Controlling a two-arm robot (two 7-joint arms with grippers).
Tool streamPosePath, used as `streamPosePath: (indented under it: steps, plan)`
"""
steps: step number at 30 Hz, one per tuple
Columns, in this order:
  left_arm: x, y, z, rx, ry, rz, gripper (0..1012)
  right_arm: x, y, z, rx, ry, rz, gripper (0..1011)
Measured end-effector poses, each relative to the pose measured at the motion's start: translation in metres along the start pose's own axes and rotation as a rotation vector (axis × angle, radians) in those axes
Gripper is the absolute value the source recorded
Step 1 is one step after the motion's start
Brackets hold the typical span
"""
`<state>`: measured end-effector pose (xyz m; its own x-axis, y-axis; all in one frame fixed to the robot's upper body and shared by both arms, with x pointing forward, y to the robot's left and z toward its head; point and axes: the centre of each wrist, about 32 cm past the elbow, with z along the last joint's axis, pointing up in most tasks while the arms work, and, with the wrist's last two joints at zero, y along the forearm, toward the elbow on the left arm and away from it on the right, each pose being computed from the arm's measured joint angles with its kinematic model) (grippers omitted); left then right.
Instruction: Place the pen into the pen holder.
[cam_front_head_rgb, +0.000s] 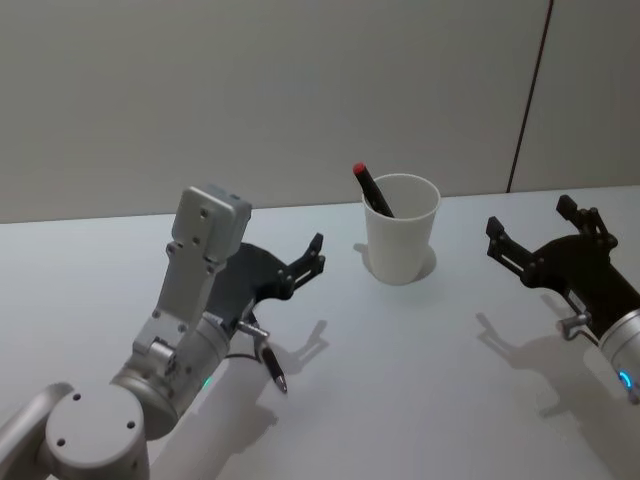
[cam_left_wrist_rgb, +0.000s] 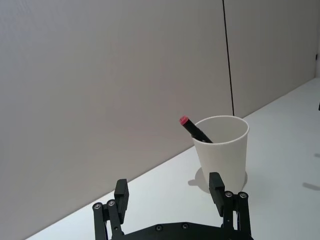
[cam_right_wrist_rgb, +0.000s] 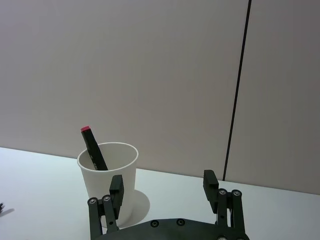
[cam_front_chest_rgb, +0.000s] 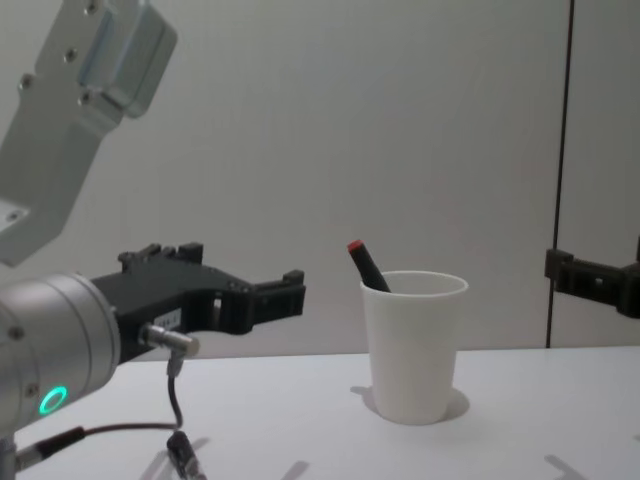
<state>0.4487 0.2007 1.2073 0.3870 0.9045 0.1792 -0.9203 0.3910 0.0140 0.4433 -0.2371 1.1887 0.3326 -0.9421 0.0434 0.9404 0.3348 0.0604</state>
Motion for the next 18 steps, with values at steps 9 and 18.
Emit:
streamPosePath:
  steps: [9, 18]
  plan:
    - [-0.0064, 0.0078, 0.0001, 0.058, 0.022, 0.021, 1001, 0.0, 0.0, 0.0, 0.0, 0.0, 0.0, 1001]
    - [-0.0155, 0.0122, -0.0014, 0.11, 0.051, 0.04, 1001, 0.0, 0.0, 0.0, 0.0, 0.0, 0.0, 1001]
